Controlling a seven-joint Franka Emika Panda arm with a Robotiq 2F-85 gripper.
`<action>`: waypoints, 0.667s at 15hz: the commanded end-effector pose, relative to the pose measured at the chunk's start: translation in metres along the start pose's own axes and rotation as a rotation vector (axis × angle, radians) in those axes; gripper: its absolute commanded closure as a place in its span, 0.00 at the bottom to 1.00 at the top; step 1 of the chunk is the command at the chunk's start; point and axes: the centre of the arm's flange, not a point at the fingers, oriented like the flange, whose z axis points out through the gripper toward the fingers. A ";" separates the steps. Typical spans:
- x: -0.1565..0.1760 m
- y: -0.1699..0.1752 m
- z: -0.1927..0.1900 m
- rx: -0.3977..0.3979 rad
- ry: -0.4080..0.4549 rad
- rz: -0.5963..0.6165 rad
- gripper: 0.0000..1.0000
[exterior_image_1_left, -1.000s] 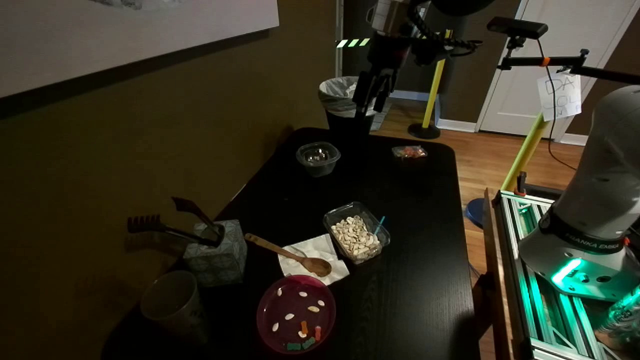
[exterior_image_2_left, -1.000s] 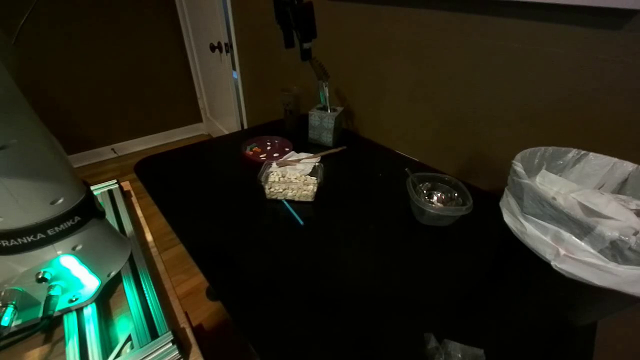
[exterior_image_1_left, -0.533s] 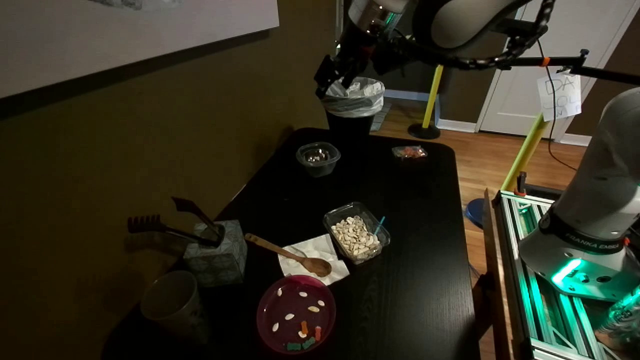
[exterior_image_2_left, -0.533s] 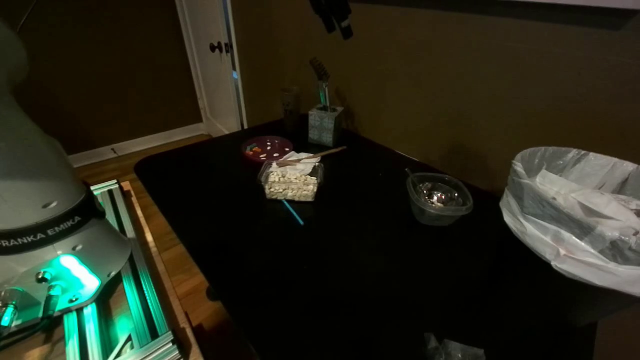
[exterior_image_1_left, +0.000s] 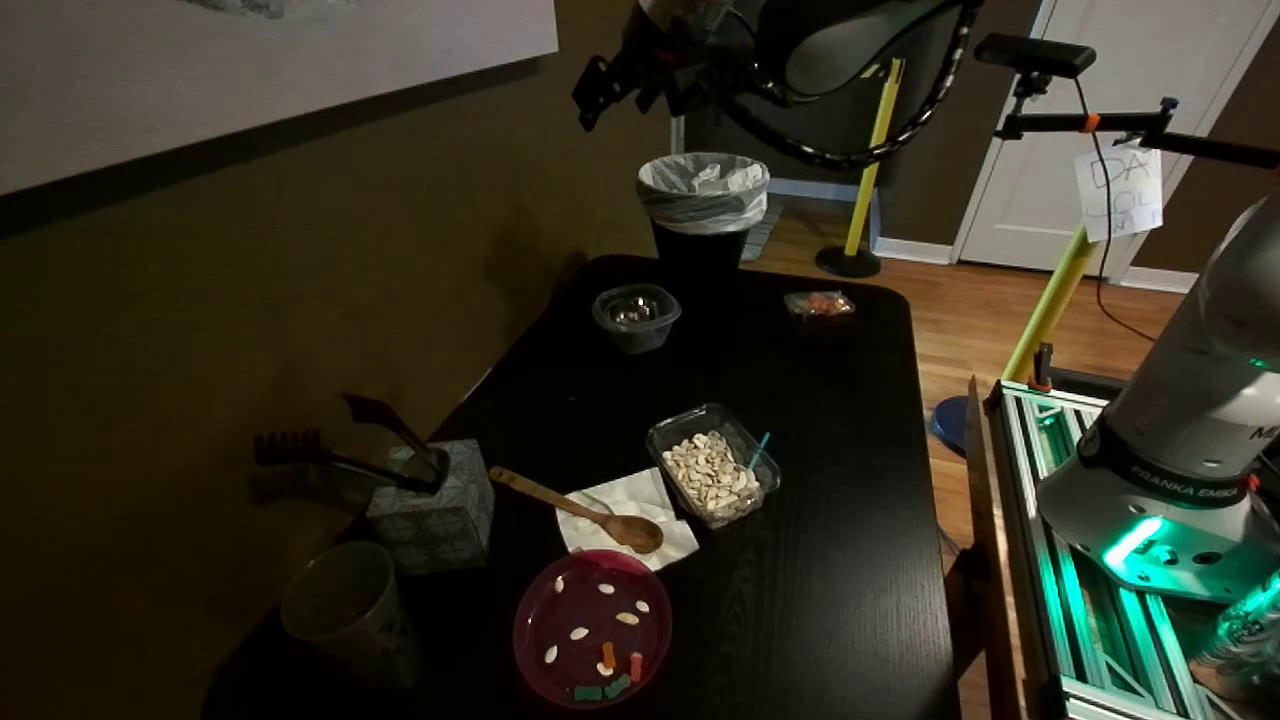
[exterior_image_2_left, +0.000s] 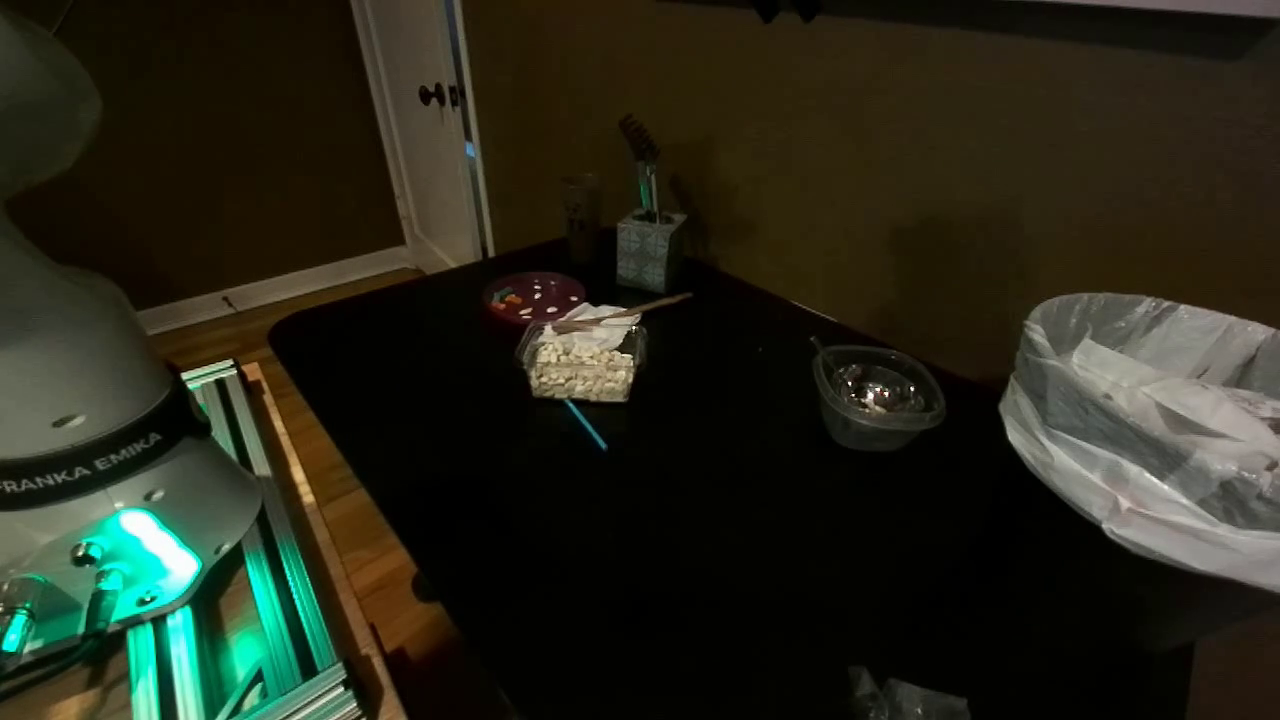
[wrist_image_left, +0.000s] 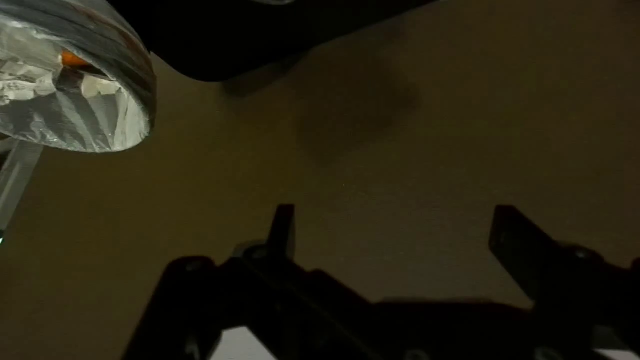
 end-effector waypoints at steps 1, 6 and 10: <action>0.000 -0.002 0.005 0.005 -0.007 0.000 0.00; 0.009 -0.025 0.030 0.085 0.247 -0.106 0.00; 0.025 -0.038 0.040 0.093 0.430 -0.246 0.00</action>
